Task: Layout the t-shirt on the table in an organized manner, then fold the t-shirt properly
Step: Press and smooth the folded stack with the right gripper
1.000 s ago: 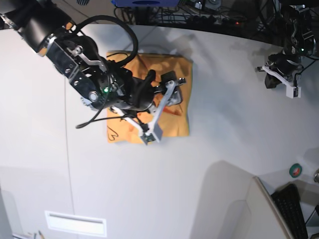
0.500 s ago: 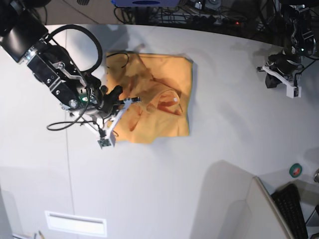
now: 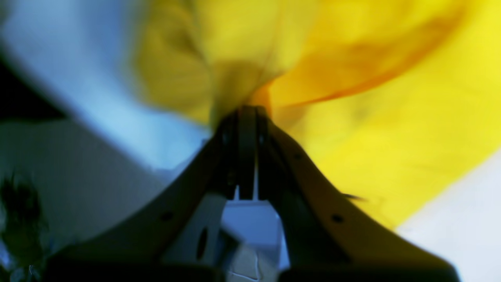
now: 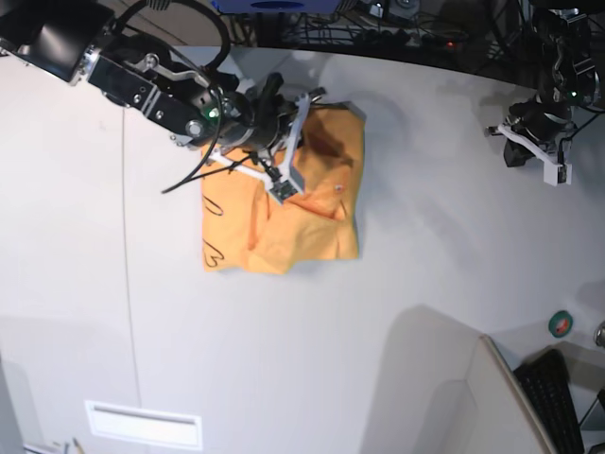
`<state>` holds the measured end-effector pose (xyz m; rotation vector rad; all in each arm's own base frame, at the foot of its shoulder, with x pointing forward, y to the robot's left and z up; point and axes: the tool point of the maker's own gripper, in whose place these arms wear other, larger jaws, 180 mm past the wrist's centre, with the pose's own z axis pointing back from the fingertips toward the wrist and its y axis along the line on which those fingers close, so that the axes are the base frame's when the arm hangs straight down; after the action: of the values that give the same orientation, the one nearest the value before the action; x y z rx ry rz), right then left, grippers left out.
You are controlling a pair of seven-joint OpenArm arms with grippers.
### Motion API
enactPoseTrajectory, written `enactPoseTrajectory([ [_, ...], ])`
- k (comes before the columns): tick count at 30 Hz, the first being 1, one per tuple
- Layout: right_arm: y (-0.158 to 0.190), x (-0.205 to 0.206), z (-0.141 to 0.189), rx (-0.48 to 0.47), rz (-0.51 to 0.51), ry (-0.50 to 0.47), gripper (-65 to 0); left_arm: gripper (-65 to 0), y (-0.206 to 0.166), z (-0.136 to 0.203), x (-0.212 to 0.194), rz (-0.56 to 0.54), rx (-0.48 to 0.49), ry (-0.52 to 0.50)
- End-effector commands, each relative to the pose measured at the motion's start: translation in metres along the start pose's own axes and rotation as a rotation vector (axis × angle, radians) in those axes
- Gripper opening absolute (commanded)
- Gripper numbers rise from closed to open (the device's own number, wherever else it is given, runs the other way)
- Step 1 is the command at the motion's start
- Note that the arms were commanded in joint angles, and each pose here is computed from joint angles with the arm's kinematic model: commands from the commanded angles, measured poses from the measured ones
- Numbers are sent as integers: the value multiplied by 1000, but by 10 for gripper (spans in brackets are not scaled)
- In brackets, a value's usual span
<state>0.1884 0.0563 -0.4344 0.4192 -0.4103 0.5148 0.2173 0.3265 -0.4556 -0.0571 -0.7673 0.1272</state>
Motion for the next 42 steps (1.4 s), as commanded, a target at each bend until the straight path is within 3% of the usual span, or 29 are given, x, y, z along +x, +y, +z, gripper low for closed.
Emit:
enactPoseTrajectory([
  [1, 5, 9, 5, 3, 8, -35, -650, -650, 6, 3, 16, -18, 7, -41],
  [8, 32, 4, 22, 37, 12, -1, -650, -650, 8, 3, 16, -22, 10, -39],
  [14, 0, 30, 29, -25, -60, -64, -650, -650, 8, 3, 16, -22, 10, -39],
  [20, 7, 26, -1, -41, -34, -1, -650, -650, 7, 3, 17, -22, 9, -40],
  [28, 49, 9, -39, -8, 84, 62, -650, -650, 7, 3, 17, -22, 9, -40],
  [34, 59, 26, -14, 45, 97, -5, -650, -650, 9, 4, 16, -27, 12, -35],
  [39, -8, 62, 12, -82, -93, -81, -650, -650, 12, 6, 15, -23, 21, -36],
  [42, -53, 71, 16, -163, -148, -100, -650, -650, 22, 10, 18, -2, 49, -52],
])
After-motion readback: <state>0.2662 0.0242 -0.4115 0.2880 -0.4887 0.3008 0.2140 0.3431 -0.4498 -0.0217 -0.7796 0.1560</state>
